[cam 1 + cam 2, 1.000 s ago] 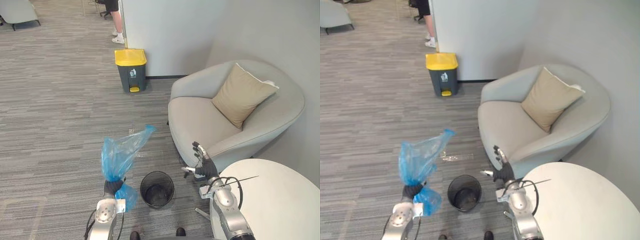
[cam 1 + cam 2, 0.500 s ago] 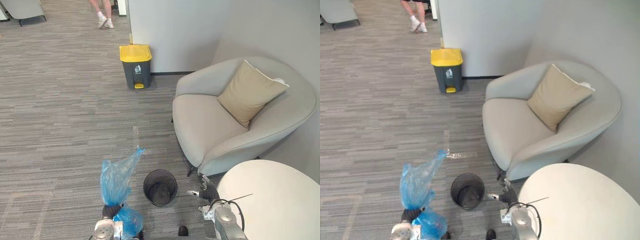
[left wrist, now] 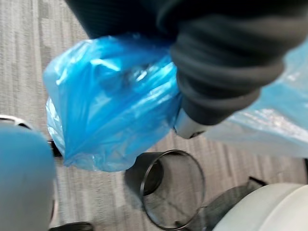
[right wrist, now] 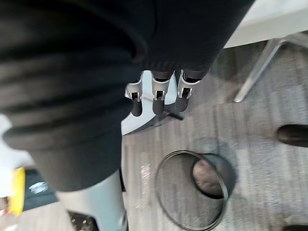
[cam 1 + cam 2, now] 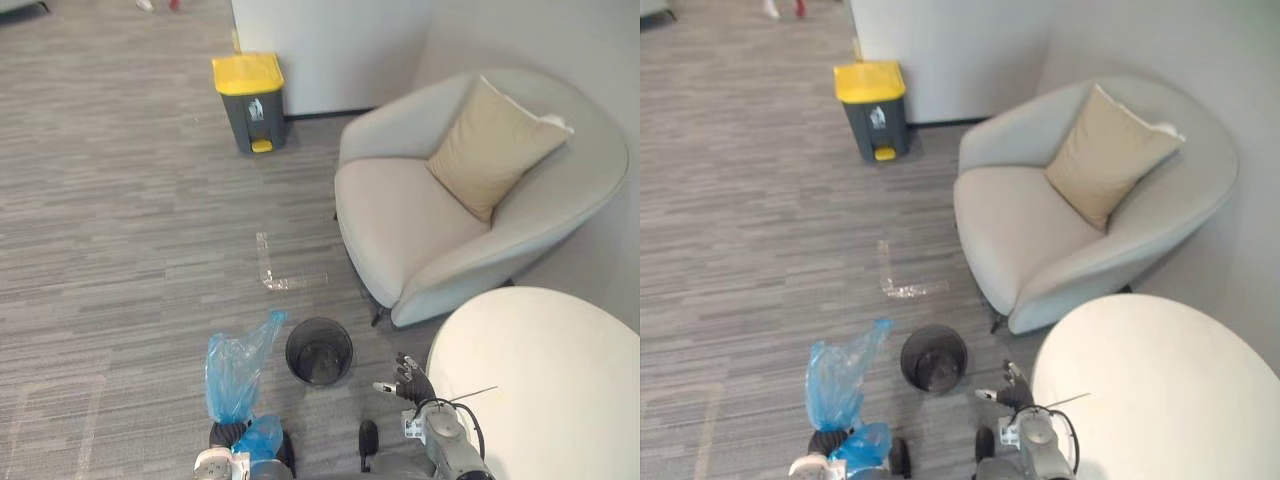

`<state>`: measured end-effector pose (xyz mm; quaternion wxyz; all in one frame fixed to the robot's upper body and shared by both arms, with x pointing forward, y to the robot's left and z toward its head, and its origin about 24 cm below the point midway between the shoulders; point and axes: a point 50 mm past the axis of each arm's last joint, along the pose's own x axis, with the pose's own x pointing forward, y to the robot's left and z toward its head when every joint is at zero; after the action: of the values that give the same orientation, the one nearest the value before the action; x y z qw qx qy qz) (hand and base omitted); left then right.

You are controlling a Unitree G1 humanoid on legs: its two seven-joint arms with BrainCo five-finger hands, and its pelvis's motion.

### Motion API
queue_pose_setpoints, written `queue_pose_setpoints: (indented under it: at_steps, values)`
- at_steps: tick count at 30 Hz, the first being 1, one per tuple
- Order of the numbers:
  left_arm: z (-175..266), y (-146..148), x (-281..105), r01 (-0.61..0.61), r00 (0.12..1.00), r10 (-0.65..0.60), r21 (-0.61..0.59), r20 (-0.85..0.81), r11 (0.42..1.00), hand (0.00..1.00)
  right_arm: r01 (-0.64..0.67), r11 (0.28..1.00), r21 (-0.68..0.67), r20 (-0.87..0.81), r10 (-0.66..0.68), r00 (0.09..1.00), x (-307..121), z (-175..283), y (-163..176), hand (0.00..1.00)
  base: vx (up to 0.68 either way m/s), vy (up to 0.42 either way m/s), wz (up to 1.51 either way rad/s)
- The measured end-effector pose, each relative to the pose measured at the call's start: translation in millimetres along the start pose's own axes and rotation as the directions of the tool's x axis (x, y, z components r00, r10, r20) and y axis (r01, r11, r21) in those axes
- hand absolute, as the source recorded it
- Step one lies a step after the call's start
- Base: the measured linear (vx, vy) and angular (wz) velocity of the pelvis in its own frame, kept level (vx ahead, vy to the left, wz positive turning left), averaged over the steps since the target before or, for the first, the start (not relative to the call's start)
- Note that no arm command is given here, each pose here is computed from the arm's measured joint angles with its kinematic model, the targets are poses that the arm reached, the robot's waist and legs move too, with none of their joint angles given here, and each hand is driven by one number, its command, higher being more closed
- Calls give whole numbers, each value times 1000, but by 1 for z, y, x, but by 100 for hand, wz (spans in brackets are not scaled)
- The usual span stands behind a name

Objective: Gather rubbish on tea table into small bin, then transfer packed bag to large trash can.

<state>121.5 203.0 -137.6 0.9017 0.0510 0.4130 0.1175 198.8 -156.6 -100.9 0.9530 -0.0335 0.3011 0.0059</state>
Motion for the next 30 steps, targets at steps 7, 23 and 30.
queue_pose_setpoints:
  at_steps: [7,23,30]
  values:
    - [25,-3,6,5,996,-4,-15,87,1000,100,-29,999,-17,40,30,999,1,10,14,0,-81,-26,34]
    - [33,-36,1,88,990,-82,-44,117,995,100,106,994,17,31,-107,994,-2,6,-11,0,-195,-17,33]
    - [30,-29,6,99,991,-105,78,87,992,100,121,991,58,-35,-119,992,-4,-9,-8,0,-61,234,80]
